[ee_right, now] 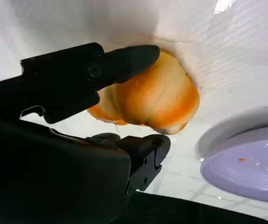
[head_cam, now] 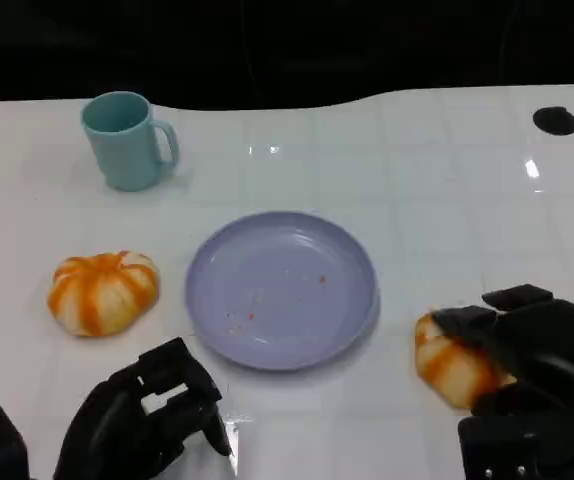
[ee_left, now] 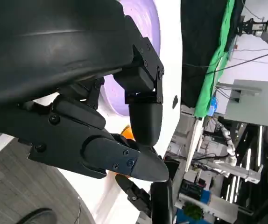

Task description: Grasp the bread from the table and place it into the plate.

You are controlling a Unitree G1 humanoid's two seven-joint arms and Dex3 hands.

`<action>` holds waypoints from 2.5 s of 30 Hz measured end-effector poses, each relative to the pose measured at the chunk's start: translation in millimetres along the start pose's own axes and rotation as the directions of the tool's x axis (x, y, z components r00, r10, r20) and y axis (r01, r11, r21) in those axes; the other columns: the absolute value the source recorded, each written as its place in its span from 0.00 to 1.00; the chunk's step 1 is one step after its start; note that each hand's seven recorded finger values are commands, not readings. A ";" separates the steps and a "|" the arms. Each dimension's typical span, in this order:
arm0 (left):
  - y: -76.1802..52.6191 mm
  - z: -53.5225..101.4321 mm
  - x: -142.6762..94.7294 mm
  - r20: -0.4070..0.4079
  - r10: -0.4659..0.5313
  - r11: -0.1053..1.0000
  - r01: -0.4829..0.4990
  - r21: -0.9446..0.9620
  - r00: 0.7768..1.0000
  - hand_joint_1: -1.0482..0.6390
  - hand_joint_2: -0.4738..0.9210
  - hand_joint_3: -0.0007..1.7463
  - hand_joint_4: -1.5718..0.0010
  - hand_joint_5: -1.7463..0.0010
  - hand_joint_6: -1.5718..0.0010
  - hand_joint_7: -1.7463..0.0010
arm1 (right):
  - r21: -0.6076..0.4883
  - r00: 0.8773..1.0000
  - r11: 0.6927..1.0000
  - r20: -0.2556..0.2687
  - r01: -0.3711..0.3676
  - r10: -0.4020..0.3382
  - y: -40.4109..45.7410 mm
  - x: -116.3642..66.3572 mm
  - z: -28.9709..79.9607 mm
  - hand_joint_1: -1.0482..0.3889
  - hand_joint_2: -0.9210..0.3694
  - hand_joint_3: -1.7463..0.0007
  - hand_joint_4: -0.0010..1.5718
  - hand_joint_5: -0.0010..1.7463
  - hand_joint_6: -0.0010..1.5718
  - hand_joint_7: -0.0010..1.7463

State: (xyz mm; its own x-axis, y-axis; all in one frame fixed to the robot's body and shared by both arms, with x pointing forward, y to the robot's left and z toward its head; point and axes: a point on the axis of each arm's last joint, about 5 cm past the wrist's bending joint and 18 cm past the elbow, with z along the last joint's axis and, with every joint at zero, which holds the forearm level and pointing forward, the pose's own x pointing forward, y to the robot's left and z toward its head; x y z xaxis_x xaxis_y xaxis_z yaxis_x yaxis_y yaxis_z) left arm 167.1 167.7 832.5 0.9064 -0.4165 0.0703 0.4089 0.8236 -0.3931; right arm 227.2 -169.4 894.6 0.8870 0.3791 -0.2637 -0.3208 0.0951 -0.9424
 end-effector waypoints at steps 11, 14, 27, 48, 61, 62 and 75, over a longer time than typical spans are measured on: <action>-0.2 0.1 0.2 0.003 -0.001 1.000 0.001 0.002 1.000 0.10 0.96 0.00 0.56 0.01 0.56 0.23 | 0.165 0.982 0.972 0.066 0.166 -0.179 7.4 4.9 4.9 0.66 0.28 0.53 0.57 0.97 0.65 0.54; -0.1 0.1 0.0 0.003 -0.001 1.000 0.001 0.001 1.000 0.09 0.96 0.00 0.55 0.01 0.56 0.23 | 0.164 0.976 0.968 0.076 0.191 -0.205 8.8 6.2 3.4 0.65 0.35 0.48 0.56 1.00 0.52 0.83; -0.3 0.1 0.1 0.004 -0.001 1.000 0.001 0.001 1.000 0.07 0.95 0.00 0.56 0.00 0.54 0.24 | 0.154 0.926 0.924 0.094 0.350 -0.366 4.1 17.1 0.4 0.67 0.47 0.35 0.61 1.00 0.49 0.96; -0.8 0.0 0.4 0.004 -0.003 1.000 0.003 0.001 1.000 0.07 0.95 0.00 0.56 0.00 0.51 0.26 | 0.311 0.822 0.828 0.193 0.467 -0.536 -37.0 35.6 26.5 0.68 0.55 0.28 0.64 1.00 0.55 0.83; -1.3 -0.3 0.3 0.004 -0.004 1.000 0.004 -0.002 1.000 0.07 0.95 0.00 0.56 0.00 0.50 0.28 | 0.365 0.802 0.835 0.290 0.412 -0.523 -50.1 58.7 61.1 0.63 0.55 0.18 0.64 1.00 0.50 0.94; -1.4 -0.3 0.4 0.004 -0.004 1.000 0.004 -0.002 1.000 0.07 0.95 0.00 0.56 0.00 0.50 0.28 | 0.370 0.805 0.839 0.295 0.400 -0.514 -49.2 60.9 63.9 0.63 0.55 0.18 0.64 1.00 0.50 0.94; -2.5 -1.2 0.5 0.004 -0.007 1.000 0.007 -0.003 1.000 0.07 0.94 0.00 0.56 0.00 0.50 0.28 | 0.408 0.866 0.889 0.346 0.207 -0.360 -27.9 85.8 78.5 0.61 0.35 0.39 0.52 0.90 0.57 0.44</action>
State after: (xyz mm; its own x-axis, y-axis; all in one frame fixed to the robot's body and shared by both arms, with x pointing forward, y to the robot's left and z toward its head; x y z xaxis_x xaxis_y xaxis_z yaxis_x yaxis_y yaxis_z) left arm 166.4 164.9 832.4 0.9038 -0.4209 0.0772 0.4152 0.8191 -0.3957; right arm 286.2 -67.2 914.5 0.7687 0.6130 0.1826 -0.2371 0.5383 -0.8087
